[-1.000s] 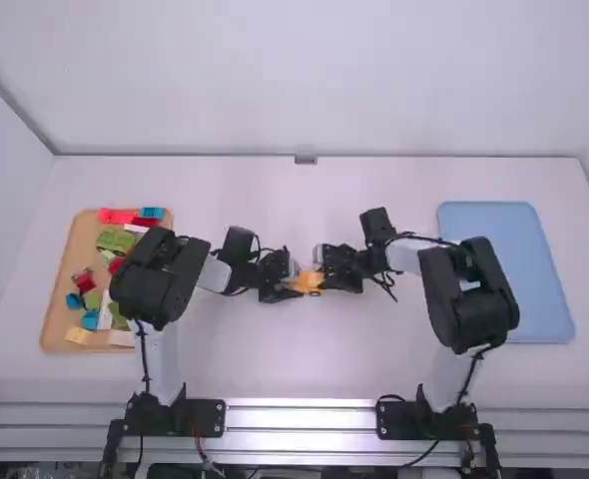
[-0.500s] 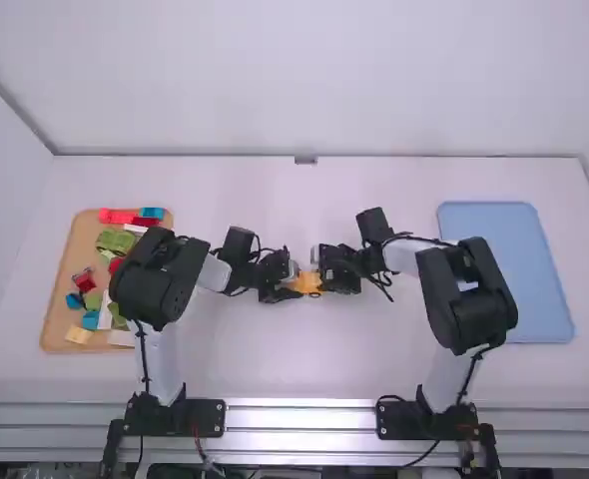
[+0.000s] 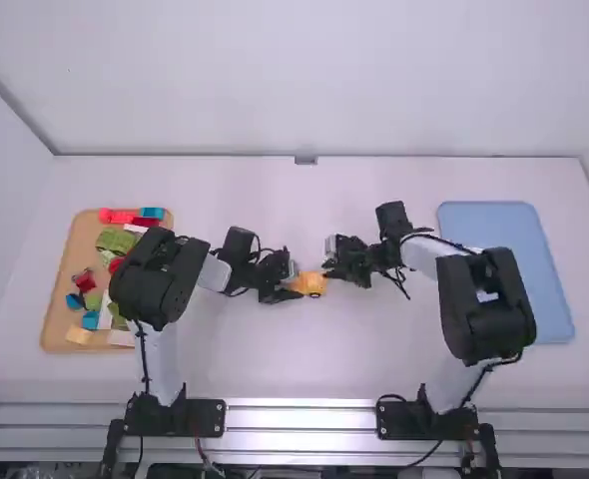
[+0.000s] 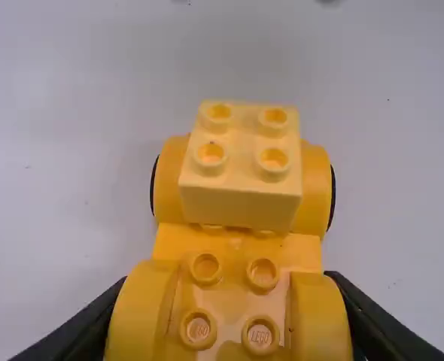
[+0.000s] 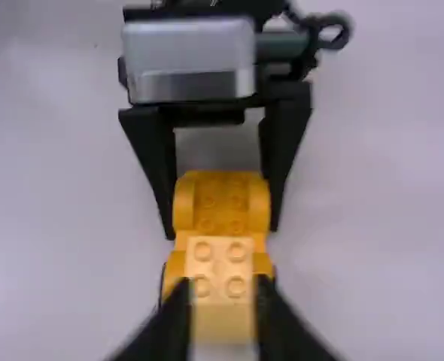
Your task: Assemble lego blocks to make yellow taxi
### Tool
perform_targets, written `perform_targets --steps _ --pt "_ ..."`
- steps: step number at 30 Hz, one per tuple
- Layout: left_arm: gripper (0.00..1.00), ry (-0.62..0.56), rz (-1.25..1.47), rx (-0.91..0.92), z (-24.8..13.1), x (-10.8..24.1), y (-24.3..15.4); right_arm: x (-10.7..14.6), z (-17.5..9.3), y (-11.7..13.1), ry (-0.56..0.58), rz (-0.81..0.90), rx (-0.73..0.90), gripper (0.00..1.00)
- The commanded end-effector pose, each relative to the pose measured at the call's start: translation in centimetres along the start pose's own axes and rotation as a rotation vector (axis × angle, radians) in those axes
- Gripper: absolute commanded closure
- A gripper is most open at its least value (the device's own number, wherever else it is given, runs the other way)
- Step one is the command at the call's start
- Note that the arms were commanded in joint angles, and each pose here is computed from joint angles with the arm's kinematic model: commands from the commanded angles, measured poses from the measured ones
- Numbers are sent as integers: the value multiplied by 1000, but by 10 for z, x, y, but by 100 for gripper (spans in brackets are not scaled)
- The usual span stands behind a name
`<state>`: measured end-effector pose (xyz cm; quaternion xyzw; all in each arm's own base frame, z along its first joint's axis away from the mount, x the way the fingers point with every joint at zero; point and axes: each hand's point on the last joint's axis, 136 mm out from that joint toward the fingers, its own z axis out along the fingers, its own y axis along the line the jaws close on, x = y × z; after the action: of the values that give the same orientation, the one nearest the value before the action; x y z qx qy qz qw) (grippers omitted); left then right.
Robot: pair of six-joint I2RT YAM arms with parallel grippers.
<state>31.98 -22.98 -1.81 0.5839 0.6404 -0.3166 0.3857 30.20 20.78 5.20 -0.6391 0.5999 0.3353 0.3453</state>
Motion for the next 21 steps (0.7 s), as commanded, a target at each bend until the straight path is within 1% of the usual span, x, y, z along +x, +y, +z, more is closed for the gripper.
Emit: perform_targets --steps 1,3,5,6,8,10,13,19,21 --pt "47 82 -75 3 3 25 -12 -12 -1 0 -47 -41 -8 100" --pt "47 82 -73 2 3 25 -11 -5 6 4 -15 -37 -23 100" --pt "47 82 -73 2 3 25 -11 7 19 7 37 2 -41 100" --pt "47 82 -73 2 3 25 -11 7 19 7 37 2 -41 100" --pt "47 83 -74 3 3 25 -12 20 31 4 73 65 -39 100" --pt "47 83 -77 3 3 26 -12 29 40 7 101 85 -52 100" --pt "48 83 -77 4 3 26 -12 38 47 13 144 107 -69 100" --pt "48 83 -74 2 3 25 -12 50 53 16 229 125 -63 100" --pt "48 83 -76 3 3 26 -12 55 53 16 245 156 -56 100"
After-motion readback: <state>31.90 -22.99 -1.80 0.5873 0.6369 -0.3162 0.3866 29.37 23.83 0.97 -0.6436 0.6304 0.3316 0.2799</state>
